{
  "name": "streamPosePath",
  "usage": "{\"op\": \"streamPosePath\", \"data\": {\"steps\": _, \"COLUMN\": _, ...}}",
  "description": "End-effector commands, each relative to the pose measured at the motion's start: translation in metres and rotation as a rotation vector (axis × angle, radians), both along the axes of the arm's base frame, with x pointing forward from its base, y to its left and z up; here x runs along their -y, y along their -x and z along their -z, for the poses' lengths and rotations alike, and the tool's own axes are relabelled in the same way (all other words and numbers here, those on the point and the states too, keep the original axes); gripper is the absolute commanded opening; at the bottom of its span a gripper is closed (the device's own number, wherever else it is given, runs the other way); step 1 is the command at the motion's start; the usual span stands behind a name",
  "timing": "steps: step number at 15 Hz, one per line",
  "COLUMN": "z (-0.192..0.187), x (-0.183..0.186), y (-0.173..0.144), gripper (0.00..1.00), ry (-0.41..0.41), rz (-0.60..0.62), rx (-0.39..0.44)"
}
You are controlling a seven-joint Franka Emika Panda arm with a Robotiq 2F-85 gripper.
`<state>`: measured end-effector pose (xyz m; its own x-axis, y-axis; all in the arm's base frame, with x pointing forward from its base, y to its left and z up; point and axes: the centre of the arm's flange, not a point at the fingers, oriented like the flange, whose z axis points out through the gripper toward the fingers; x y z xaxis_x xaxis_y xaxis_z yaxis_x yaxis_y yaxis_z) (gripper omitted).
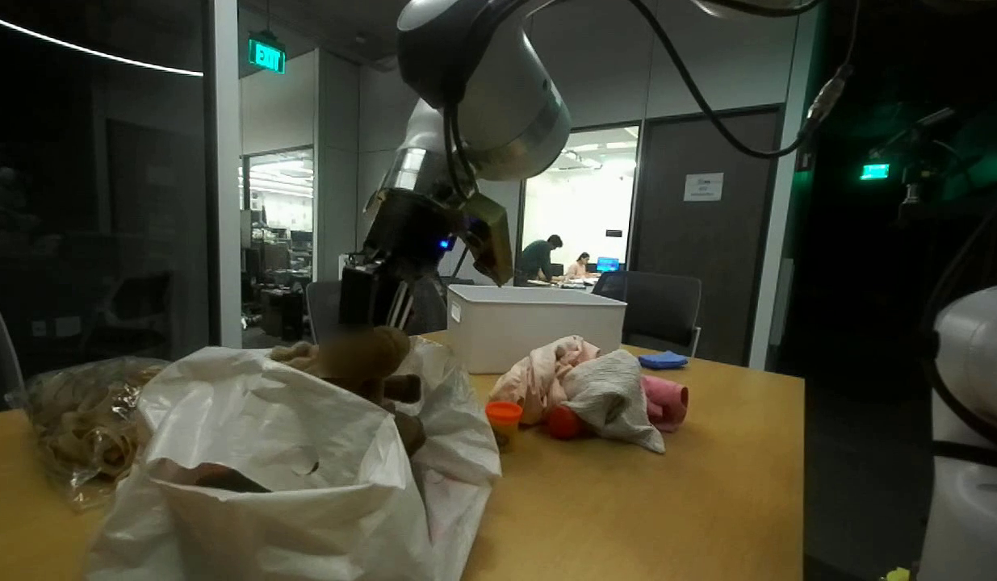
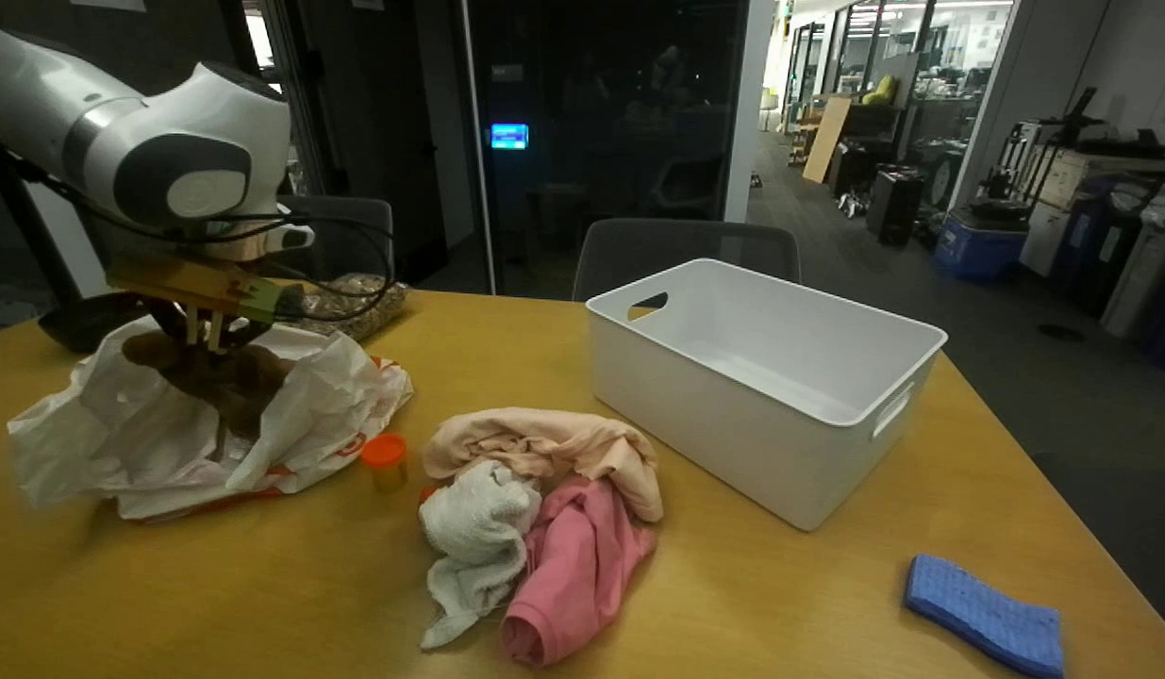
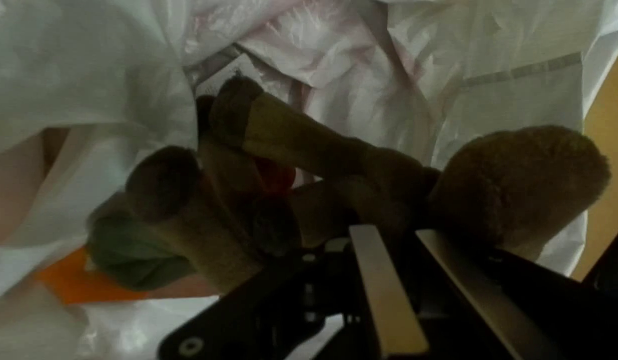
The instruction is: Put the three plush toys into the carrier bag
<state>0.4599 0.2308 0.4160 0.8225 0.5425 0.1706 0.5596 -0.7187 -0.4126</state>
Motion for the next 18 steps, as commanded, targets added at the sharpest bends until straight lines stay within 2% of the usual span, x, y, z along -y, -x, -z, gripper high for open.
{"op": "streamPosePath", "data": {"steps": 1, "z": -0.016, "x": -0.005, "y": -0.013, "gripper": 0.09, "ry": -0.047, "rz": -0.01, "rx": 0.077}}
{"op": "streamPosePath", "data": {"steps": 4, "z": 0.005, "x": -0.008, "y": -0.026, "gripper": 0.09, "ry": -0.053, "rz": -0.011, "rx": 0.044}}
{"op": "streamPosePath", "data": {"steps": 10, "z": 0.076, "x": -0.012, "y": -0.04, "gripper": 0.09, "ry": -0.058, "rz": -0.024, "rx": -0.087}}
{"op": "streamPosePath", "data": {"steps": 13, "z": 0.096, "x": -0.014, "y": -0.044, "gripper": 0.09, "ry": -0.051, "rz": -0.034, "rx": -0.101}}
{"op": "streamPosePath", "data": {"steps": 14, "z": 0.095, "x": -0.014, "y": -0.046, "gripper": 0.39, "ry": -0.047, "rz": -0.031, "rx": -0.107}}
{"op": "streamPosePath", "data": {"steps": 16, "z": 0.087, "x": -0.013, "y": -0.047, "gripper": 0.45, "ry": -0.049, "rz": -0.026, "rx": -0.102}}
{"op": "streamPosePath", "data": {"steps": 18, "z": 0.067, "x": -0.01, "y": -0.045, "gripper": 0.61, "ry": -0.042, "rz": -0.007, "rx": -0.069}}
